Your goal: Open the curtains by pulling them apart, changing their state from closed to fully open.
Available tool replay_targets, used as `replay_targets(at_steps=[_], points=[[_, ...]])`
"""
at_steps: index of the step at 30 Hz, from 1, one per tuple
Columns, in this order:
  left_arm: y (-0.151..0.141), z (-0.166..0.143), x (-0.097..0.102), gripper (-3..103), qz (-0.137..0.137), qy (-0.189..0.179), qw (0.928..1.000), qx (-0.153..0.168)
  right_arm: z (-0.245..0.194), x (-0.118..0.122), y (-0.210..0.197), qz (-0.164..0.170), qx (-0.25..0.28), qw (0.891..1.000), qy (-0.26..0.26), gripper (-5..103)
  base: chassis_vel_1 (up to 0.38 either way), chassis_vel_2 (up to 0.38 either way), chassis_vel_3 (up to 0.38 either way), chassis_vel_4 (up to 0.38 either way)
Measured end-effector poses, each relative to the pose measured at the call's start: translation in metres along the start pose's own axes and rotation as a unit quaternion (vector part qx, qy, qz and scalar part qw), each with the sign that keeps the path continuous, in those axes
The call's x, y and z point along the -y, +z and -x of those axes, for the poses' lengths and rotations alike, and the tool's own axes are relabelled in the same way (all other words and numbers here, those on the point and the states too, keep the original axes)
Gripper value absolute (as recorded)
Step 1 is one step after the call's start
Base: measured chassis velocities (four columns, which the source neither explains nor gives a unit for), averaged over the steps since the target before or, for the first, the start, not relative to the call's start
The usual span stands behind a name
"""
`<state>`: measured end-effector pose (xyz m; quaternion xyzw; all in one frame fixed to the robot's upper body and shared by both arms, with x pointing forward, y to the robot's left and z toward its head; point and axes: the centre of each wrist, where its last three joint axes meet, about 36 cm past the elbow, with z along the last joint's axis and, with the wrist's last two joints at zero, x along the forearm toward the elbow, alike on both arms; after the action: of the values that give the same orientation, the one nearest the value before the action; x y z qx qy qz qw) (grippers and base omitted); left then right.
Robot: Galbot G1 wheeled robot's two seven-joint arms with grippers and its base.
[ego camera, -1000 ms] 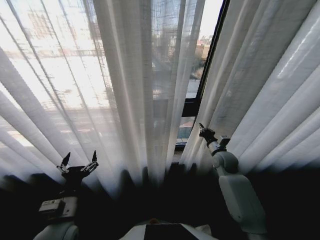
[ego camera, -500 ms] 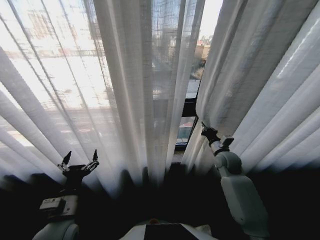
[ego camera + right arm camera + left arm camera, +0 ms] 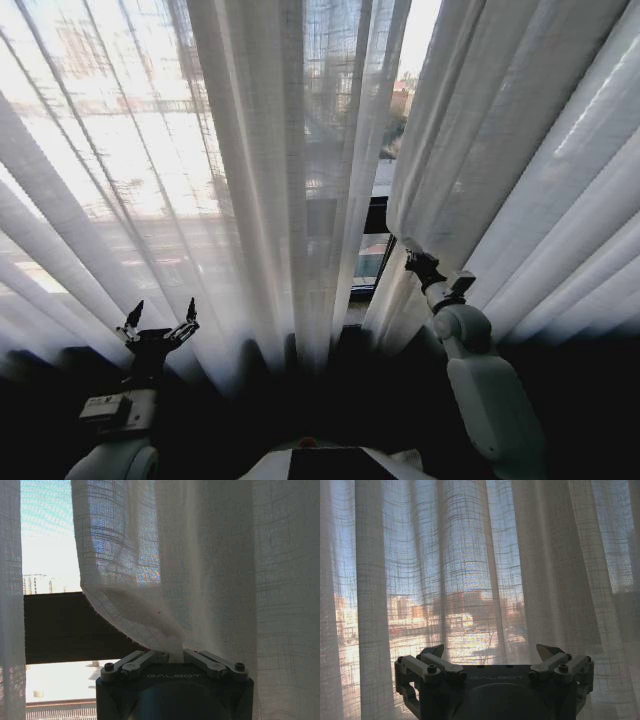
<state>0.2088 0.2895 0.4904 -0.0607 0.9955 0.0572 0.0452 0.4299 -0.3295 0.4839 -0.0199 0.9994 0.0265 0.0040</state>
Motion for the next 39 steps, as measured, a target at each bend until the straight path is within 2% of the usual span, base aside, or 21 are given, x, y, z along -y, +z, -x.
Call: replay_targets(at_steps=[9, 17, 39], points=[[-0.0014, -0.0008, 0.0004, 100, 0.000, 0.000, 1.0000, 0.002, -0.0043, 0.0020, 0.0006, 0.002, -0.005, 1.000, 0.002, 0, -0.029, -0.030, 0.040, 0.034], [-0.0015, -0.0007, 0.0002, 100, 0.000, 0.000, 1.0000, 0.003, -0.0048, 0.0023, 0.0012, 0.003, -0.006, 1.000, 0.002, 0, -0.169, -0.183, 0.189, 0.152], [0.0047, 0.0000, 0.0002, 100, -0.001, 0.001, 1.0000, 0.000, -0.0023, 0.0031, 0.0039, 0.005, -0.009, 1.000, 0.003, 0, -0.323, -0.336, 0.331, 0.330]])
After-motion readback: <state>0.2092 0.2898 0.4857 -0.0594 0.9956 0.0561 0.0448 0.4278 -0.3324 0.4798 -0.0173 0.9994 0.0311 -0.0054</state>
